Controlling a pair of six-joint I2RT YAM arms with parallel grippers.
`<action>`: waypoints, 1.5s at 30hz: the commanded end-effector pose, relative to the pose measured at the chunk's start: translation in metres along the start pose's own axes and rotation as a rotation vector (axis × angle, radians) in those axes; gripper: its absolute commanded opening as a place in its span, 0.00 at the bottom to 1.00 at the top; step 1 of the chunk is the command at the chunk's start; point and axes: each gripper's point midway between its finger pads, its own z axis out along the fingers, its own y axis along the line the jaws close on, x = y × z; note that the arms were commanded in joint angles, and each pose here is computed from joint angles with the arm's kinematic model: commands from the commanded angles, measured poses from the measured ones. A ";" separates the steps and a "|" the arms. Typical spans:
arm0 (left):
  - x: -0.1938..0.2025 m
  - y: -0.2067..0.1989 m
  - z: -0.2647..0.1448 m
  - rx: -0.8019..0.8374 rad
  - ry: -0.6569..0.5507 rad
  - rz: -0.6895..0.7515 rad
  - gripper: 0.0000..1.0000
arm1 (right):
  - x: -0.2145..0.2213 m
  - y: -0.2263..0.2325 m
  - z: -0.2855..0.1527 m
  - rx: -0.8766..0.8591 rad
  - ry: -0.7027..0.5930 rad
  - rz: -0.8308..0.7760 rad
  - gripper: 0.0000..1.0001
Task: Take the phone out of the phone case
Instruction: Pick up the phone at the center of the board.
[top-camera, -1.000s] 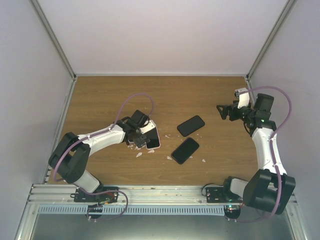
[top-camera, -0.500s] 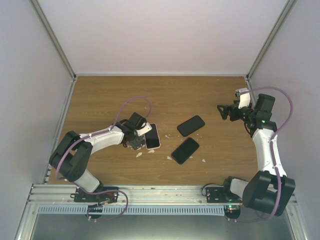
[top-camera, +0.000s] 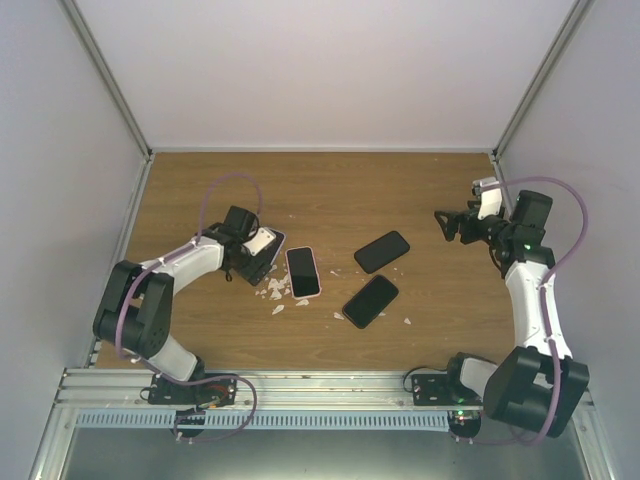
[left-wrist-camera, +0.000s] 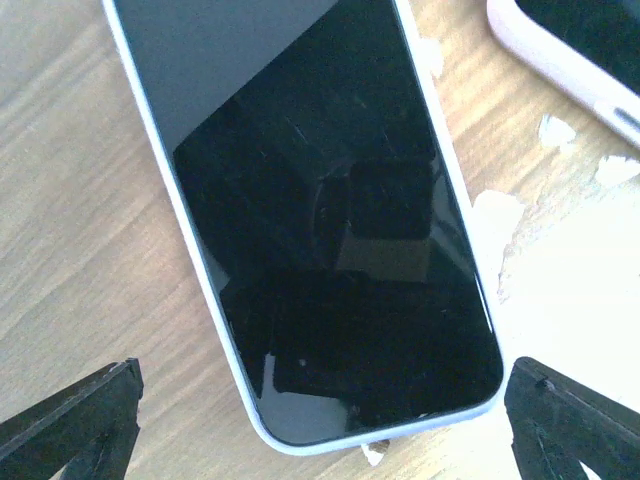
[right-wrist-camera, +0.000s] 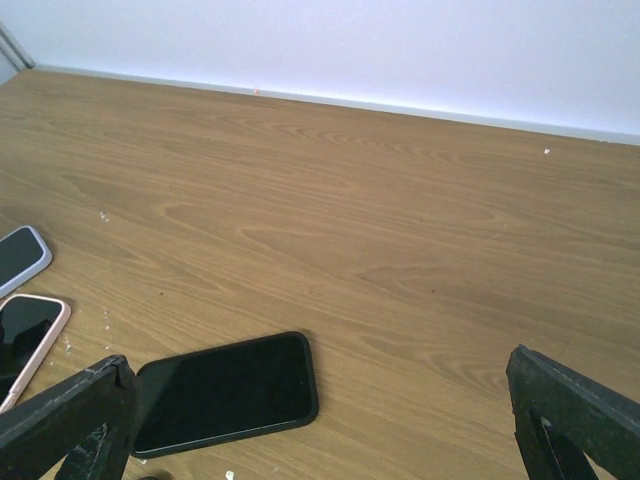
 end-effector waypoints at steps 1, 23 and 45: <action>-0.021 -0.007 -0.007 0.143 -0.064 -0.114 0.99 | -0.005 0.004 -0.006 -0.013 -0.038 -0.021 0.99; -0.014 0.004 0.031 0.098 0.019 -0.195 0.99 | -0.009 0.006 -0.013 -0.006 -0.066 -0.021 1.00; -0.029 0.016 0.002 0.076 -0.038 -0.081 0.57 | -0.018 0.025 -0.015 -0.127 -0.116 -0.041 0.99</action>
